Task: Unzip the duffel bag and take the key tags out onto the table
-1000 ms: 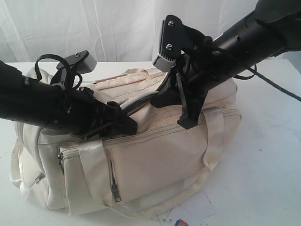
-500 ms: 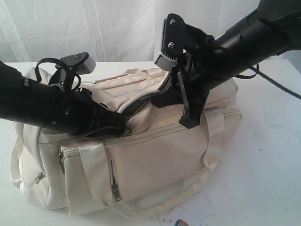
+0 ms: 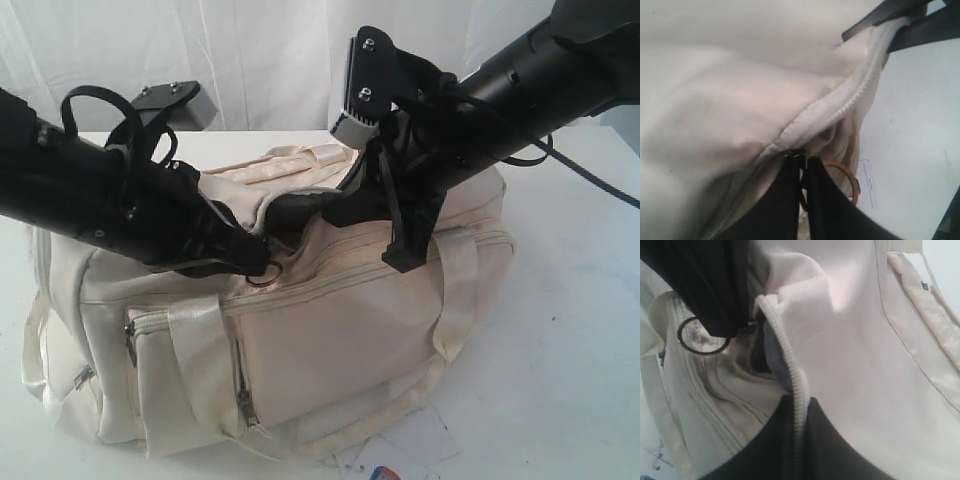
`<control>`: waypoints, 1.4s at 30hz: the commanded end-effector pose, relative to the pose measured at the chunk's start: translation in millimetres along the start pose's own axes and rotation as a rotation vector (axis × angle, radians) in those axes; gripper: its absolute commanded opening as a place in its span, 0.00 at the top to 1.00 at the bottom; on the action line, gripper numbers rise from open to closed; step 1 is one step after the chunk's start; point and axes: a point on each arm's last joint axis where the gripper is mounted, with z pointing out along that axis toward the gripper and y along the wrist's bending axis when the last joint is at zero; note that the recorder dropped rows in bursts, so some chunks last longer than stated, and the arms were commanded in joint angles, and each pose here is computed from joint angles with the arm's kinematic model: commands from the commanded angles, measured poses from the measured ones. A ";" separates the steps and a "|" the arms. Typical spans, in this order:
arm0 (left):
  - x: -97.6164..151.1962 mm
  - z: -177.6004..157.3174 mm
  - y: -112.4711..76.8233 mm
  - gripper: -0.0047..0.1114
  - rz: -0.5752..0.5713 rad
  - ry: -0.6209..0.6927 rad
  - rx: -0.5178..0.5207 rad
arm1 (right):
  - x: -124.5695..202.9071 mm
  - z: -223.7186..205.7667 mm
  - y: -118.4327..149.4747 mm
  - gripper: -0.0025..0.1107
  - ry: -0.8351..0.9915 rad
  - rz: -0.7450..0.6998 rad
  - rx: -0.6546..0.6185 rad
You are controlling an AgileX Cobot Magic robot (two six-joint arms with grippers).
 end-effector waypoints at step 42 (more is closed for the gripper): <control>16.9 -90.7 30.2 0.96 0.249 0.182 -0.736 | -4.2 -7.6 -1.7 0.98 -0.001 0.048 0.051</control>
